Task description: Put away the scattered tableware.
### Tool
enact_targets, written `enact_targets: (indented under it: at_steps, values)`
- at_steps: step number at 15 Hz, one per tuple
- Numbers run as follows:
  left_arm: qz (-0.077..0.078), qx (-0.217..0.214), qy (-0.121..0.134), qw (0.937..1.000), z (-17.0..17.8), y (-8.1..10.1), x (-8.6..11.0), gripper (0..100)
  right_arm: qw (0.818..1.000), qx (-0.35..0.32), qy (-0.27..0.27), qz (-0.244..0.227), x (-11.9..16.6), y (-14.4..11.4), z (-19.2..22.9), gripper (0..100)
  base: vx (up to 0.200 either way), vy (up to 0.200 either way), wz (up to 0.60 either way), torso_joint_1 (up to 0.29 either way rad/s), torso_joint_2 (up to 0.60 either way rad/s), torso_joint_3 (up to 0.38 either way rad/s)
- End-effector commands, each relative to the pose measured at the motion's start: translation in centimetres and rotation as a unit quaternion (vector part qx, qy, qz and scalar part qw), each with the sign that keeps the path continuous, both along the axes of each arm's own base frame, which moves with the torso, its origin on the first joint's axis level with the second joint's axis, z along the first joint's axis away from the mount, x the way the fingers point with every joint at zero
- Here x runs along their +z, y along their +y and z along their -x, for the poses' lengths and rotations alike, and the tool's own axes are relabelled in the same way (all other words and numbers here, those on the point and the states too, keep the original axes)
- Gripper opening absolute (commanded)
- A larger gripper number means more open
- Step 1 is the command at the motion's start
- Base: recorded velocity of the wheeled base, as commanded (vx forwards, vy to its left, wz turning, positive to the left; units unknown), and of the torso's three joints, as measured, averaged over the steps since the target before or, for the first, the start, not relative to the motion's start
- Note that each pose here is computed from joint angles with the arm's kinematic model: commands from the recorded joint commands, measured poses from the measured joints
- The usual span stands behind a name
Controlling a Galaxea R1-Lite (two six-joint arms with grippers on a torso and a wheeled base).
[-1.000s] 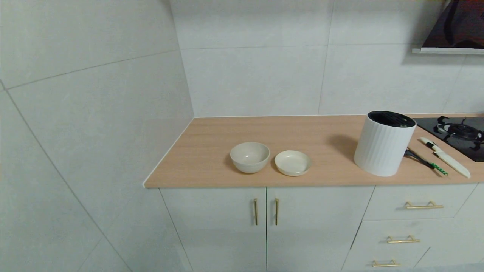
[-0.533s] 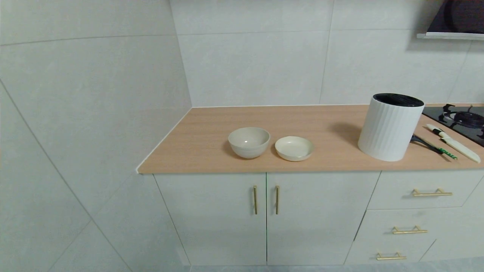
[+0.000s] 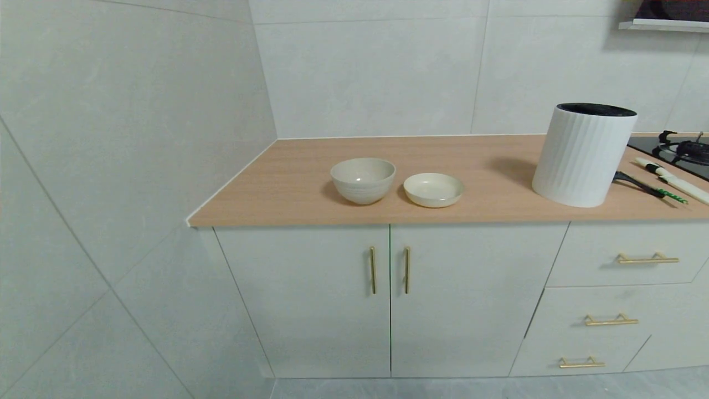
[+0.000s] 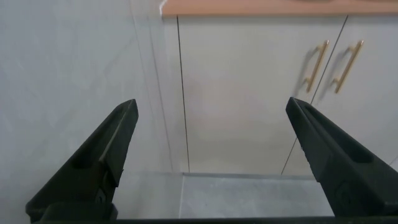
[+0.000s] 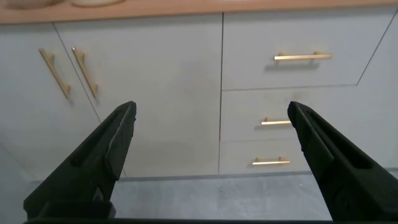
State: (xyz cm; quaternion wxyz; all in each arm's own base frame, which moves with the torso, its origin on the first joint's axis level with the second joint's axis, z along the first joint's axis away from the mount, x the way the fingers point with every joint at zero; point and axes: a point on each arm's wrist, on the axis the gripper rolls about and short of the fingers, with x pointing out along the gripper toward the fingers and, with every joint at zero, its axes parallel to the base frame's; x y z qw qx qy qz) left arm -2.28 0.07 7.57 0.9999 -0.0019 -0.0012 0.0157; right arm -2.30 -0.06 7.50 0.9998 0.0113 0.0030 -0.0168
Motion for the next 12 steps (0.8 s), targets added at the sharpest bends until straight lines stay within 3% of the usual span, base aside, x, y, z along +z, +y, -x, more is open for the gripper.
enact_targets:
  at_steps: [1,12]
  values:
    - [0.000,0.000,0.000,1.0000,-0.01,0.00,0.01,100,1.000,0.000,0.001,0.000,0.00,0.00,-0.01,100,0.000,0.000,0.00,-0.207,0.50,0.295]
    - [0.000,0.000,0.000,1.0000,0.00,0.00,0.01,100,1.000,0.000,0.001,0.000,0.00,0.00,-0.01,100,0.000,0.000,0.00,-0.167,0.46,0.293]
